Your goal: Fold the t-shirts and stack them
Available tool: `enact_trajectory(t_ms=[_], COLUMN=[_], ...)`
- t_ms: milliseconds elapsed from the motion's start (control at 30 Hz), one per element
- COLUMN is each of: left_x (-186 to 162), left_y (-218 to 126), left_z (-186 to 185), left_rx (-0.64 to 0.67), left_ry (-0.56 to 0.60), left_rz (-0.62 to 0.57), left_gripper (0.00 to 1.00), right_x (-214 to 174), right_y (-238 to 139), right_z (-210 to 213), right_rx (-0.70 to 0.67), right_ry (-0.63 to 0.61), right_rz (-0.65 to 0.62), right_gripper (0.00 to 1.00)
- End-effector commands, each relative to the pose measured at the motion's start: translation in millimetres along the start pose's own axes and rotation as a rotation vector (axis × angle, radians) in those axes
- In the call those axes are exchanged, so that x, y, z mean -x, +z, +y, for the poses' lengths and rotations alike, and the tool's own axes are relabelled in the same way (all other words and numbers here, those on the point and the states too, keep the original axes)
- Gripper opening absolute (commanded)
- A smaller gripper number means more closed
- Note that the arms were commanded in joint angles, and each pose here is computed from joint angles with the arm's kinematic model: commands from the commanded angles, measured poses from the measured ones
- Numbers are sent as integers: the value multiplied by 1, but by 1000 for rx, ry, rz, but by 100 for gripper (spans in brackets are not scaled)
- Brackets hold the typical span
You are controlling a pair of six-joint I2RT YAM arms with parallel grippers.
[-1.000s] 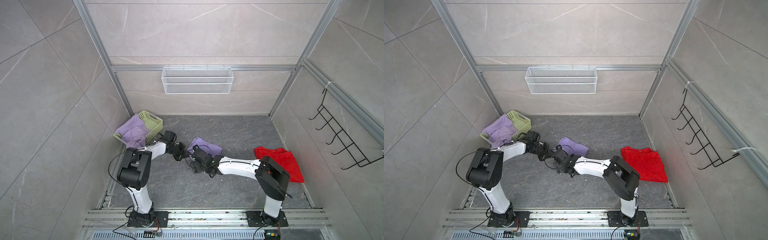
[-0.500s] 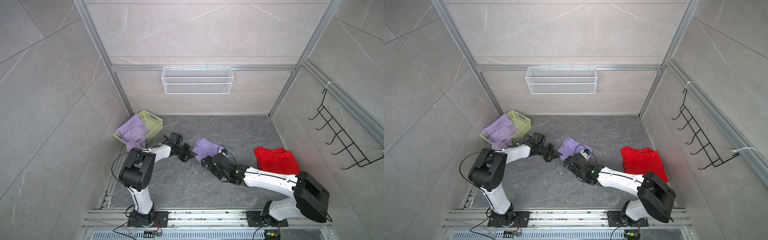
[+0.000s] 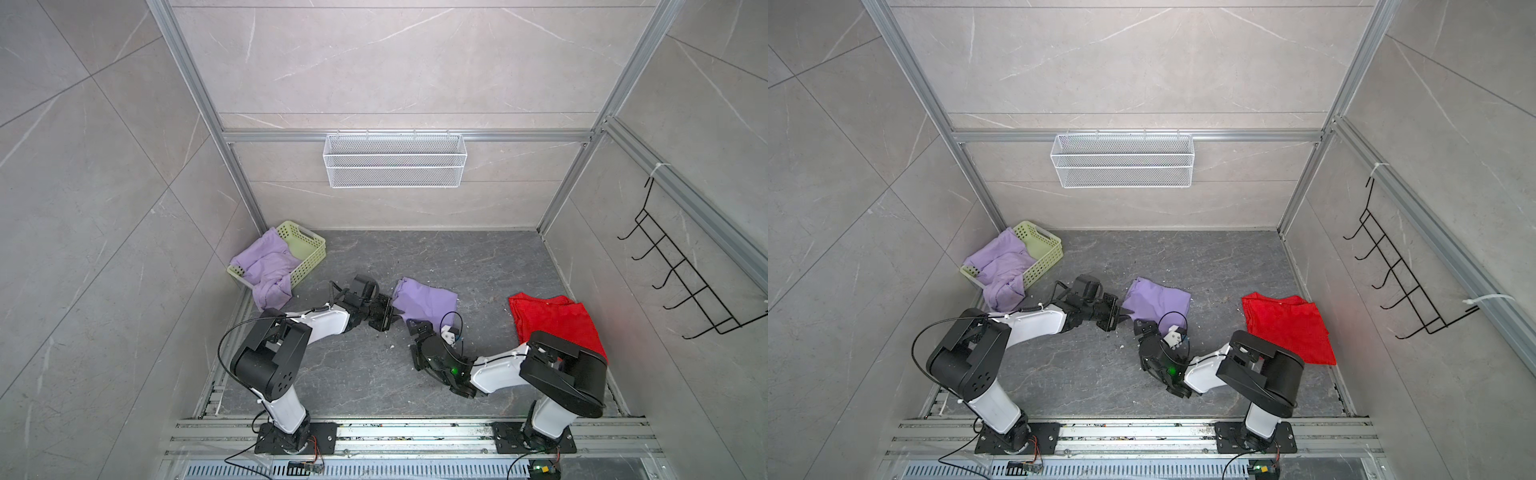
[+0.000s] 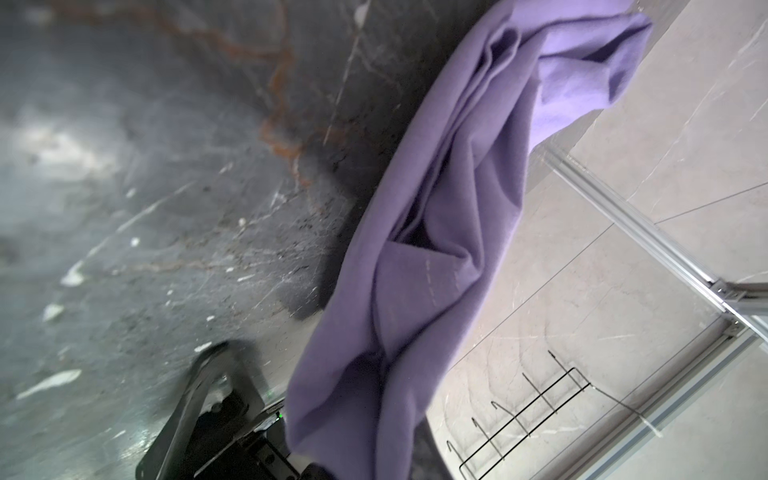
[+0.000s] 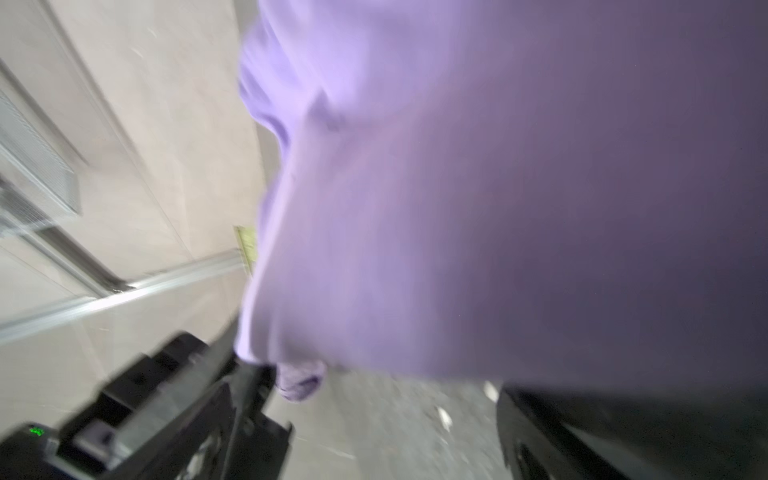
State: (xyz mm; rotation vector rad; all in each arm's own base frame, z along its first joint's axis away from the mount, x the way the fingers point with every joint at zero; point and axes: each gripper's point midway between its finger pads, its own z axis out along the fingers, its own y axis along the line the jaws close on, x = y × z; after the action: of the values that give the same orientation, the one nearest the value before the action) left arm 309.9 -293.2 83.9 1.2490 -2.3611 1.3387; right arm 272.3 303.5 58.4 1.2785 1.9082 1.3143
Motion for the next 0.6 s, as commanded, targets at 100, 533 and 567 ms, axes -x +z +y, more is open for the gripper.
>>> enact_trajectory(t_ms=[100, 533, 567], left_x=[-15, -45, -45], left_y=[-15, -13, -13], left_z=[-6, 38, 41], left_rx=[-50, 73, 77], left_ry=[-59, -49, -50], left_rz=[-46, -32, -34], left_gripper=[0, 0, 0], right_x=[29, 64, 66], right_y=[0, 6, 6], right_z=[-6, -37, -38], right_rx=[86, 22, 2], right_ry=[134, 221, 217], right_rz=[-137, -219, -223], right_gripper=[100, 80, 73])
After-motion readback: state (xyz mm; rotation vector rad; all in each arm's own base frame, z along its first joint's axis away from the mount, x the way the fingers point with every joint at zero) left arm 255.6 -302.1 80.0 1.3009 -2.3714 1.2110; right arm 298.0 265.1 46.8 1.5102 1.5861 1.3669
